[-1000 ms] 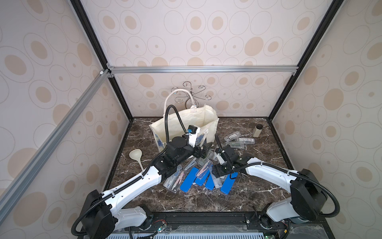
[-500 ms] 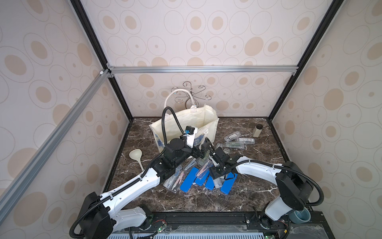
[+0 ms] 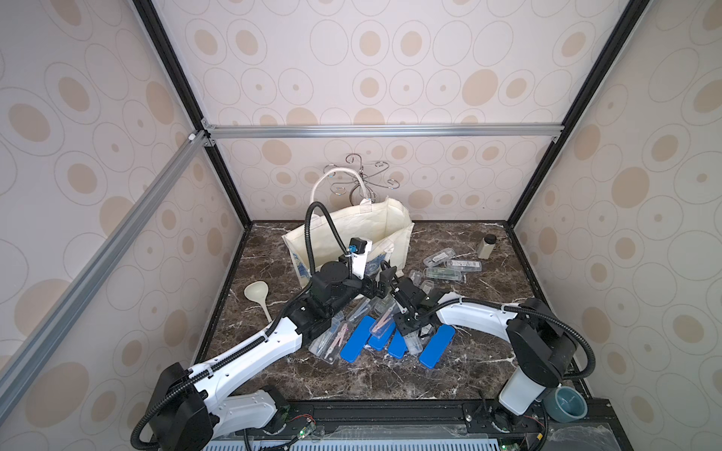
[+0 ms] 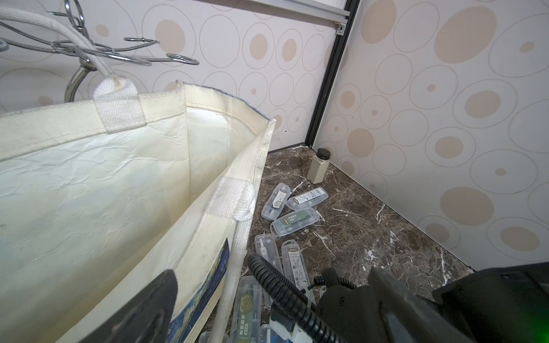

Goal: Put the compass set into the canvas bag
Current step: Pick up the compass set from the compass set.

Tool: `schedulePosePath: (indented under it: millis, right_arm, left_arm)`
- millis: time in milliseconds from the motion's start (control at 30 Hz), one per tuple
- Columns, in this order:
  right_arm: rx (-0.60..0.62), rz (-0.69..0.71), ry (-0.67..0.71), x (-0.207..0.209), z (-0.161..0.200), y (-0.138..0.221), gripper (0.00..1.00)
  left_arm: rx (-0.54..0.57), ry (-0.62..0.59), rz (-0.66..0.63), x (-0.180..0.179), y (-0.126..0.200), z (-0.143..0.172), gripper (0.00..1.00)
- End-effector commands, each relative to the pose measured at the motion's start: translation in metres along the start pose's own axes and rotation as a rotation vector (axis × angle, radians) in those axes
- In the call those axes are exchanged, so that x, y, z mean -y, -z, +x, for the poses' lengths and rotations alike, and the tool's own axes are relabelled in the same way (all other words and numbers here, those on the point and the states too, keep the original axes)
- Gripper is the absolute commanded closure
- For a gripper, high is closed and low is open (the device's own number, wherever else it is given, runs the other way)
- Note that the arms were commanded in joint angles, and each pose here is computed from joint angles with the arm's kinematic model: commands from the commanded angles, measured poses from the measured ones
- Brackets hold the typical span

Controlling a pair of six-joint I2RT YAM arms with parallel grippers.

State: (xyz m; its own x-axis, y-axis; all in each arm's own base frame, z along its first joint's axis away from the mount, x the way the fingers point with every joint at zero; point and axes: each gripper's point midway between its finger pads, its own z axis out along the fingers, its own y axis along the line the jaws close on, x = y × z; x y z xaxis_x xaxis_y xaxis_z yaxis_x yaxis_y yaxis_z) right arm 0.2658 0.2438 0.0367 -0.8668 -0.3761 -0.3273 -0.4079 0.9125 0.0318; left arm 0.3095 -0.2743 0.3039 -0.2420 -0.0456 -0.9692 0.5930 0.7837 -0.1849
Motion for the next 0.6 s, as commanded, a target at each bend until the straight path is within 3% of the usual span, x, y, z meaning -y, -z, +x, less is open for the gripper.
schedulePosePath:
  millis: [0,567]
  right_arm:
    - [-0.019,0.044,-0.007,0.005,0.004,-0.001,0.53]
    - [0.155,-0.005,-0.089,0.019,-0.033,0.051,0.58]
  left_arm:
    - [0.05,0.001,-0.002,0.0,0.004,-0.015,0.0]
    - [0.044,0.006,0.014,0.004,0.001,-0.017,0.0]
